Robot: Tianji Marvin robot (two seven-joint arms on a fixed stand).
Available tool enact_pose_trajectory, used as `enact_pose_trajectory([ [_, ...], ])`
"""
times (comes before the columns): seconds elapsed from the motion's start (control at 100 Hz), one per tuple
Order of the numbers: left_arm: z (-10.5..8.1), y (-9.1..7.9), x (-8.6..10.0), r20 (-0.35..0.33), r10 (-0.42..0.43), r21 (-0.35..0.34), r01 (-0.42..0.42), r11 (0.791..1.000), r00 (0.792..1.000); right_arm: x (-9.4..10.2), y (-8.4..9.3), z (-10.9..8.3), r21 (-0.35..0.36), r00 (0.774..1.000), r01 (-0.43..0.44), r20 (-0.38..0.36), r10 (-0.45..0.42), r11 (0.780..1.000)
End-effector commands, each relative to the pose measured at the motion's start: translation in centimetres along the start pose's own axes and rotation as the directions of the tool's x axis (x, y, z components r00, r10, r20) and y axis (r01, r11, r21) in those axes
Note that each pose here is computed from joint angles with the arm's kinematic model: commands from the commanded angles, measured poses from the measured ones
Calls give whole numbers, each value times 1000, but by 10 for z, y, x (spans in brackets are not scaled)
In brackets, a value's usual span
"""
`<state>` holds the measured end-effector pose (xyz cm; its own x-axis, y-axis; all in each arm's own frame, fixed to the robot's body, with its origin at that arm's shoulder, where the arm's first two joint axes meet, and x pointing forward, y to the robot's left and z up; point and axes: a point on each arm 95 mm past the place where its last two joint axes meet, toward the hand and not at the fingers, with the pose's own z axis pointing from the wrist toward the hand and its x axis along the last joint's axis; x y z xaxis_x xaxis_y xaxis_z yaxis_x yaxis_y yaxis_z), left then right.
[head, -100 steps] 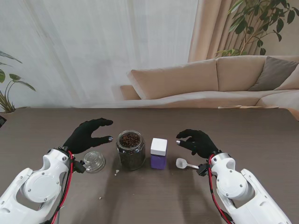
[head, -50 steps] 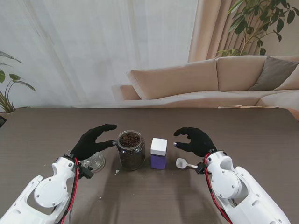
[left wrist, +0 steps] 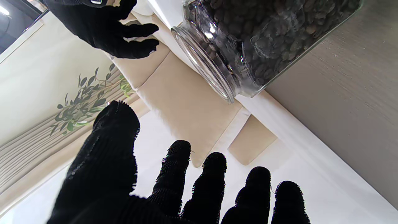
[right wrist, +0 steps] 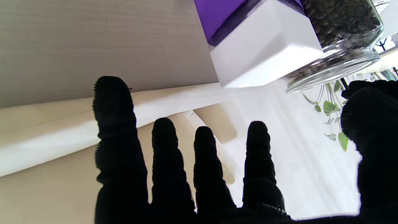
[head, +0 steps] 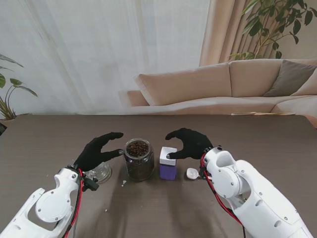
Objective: Portion coffee beans from the glass jar into the coffee jar
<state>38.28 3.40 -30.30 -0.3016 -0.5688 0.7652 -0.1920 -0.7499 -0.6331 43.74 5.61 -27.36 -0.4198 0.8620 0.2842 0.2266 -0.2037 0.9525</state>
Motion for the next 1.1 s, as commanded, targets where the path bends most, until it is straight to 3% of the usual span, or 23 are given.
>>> enact_pose_trajectory([
  [0.0,-3,2,2,-1,-8,-7,8,1000,1000,12,7,6,11,999,22,-23,-22,1000],
  [0.5,-11,1,4,0,-2,5,2,1000,1000,15,-7,21,149,985,171,-56,-164,974],
  [1.09,-11,3,2,11,2,-14,-2,1000,1000,21,-30,30,206,961,276,-75,-266,939],
])
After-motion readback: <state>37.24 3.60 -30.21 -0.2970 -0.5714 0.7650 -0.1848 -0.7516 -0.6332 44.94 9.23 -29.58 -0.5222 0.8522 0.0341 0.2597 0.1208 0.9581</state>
